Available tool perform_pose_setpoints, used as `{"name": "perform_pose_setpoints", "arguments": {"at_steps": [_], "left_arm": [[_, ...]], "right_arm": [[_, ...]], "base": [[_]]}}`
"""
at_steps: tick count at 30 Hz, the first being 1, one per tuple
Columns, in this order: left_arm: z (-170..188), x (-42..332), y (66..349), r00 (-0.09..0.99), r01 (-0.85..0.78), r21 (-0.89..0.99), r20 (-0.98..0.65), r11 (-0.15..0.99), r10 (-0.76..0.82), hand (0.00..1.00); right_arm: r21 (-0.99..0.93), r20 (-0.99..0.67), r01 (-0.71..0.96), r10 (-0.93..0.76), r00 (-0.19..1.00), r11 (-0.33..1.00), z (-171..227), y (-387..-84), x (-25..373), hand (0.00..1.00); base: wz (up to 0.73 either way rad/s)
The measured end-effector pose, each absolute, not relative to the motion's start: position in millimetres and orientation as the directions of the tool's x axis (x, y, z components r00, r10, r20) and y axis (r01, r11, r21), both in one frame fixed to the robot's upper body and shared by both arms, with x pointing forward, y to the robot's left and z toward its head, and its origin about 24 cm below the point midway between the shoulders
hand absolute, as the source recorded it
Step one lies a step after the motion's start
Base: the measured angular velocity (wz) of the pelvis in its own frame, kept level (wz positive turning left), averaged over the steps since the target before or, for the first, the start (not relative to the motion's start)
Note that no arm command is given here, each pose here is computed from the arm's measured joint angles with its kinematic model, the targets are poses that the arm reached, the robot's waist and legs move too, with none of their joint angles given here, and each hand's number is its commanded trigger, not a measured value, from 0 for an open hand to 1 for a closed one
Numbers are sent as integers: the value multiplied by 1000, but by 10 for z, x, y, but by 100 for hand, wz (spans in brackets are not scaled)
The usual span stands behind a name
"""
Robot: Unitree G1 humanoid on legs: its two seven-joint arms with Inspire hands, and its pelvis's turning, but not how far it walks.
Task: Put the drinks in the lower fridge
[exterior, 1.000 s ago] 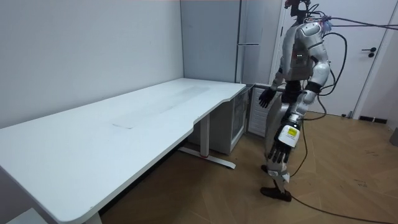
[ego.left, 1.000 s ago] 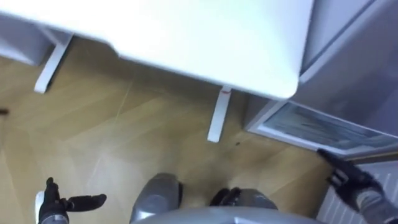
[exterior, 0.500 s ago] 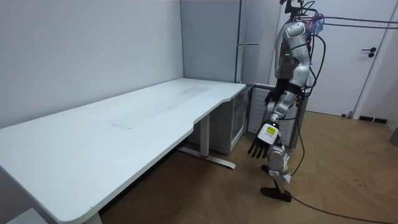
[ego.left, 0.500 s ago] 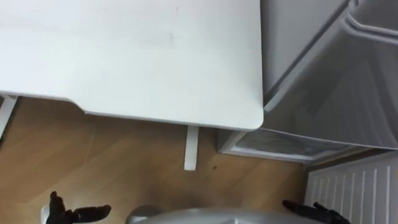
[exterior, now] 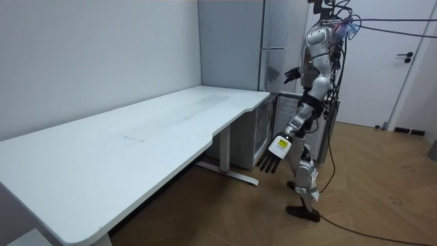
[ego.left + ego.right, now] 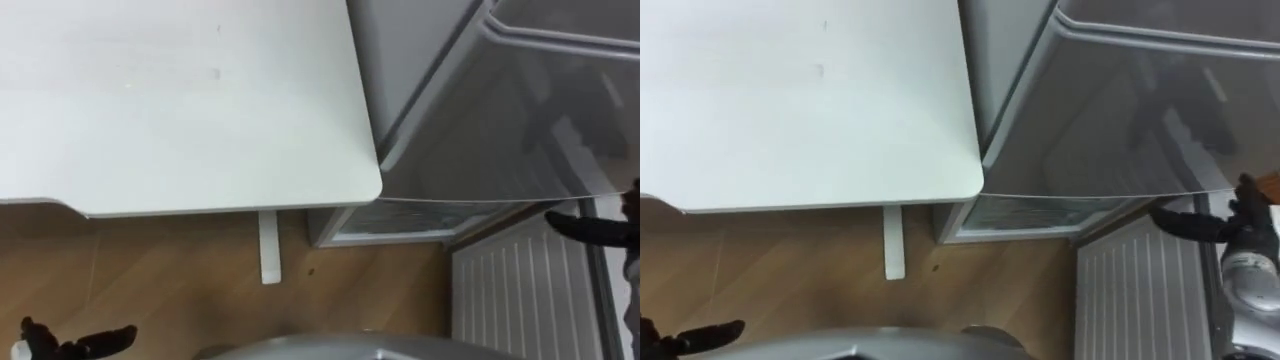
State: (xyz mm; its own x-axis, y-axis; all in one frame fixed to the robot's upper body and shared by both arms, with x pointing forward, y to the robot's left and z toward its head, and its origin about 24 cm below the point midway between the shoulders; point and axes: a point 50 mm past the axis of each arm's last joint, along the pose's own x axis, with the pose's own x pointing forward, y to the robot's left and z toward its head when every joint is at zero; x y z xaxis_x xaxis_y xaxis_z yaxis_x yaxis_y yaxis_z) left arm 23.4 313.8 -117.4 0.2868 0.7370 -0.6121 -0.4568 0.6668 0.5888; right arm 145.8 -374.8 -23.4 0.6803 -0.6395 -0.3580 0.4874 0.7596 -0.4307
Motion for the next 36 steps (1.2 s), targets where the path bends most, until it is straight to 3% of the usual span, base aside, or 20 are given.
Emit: {"name": "perform_pose_setpoints", "arguments": {"at_steps": [12, 20, 29, 36], "left_arm": [[-1176, 244, 3152, 272, -451, 594, -620, 667, 736, 0], [-1138, 130, 3229, 246, -427, 635, -604, 644, 758, 0], [-1079, 148, 3358, 253, -420, 649, -588, 635, 769, 0], [-1070, 169, 3382, 249, -415, 653, -588, 633, 770, 0]], "right_arm": [[-459, -307, 581, -734, 606, 672, -176, -3877, 1372, 0], [-391, -451, 734, -811, 373, 555, -435, -4103, 892, 0], [-423, -579, 788, -802, 144, 447, -617, -4252, 461, 0], [-382, -513, 842, -845, 151, 382, -324, -4515, 624, 0]], "base": [[-6], [-3], [-1], [-3]]}}
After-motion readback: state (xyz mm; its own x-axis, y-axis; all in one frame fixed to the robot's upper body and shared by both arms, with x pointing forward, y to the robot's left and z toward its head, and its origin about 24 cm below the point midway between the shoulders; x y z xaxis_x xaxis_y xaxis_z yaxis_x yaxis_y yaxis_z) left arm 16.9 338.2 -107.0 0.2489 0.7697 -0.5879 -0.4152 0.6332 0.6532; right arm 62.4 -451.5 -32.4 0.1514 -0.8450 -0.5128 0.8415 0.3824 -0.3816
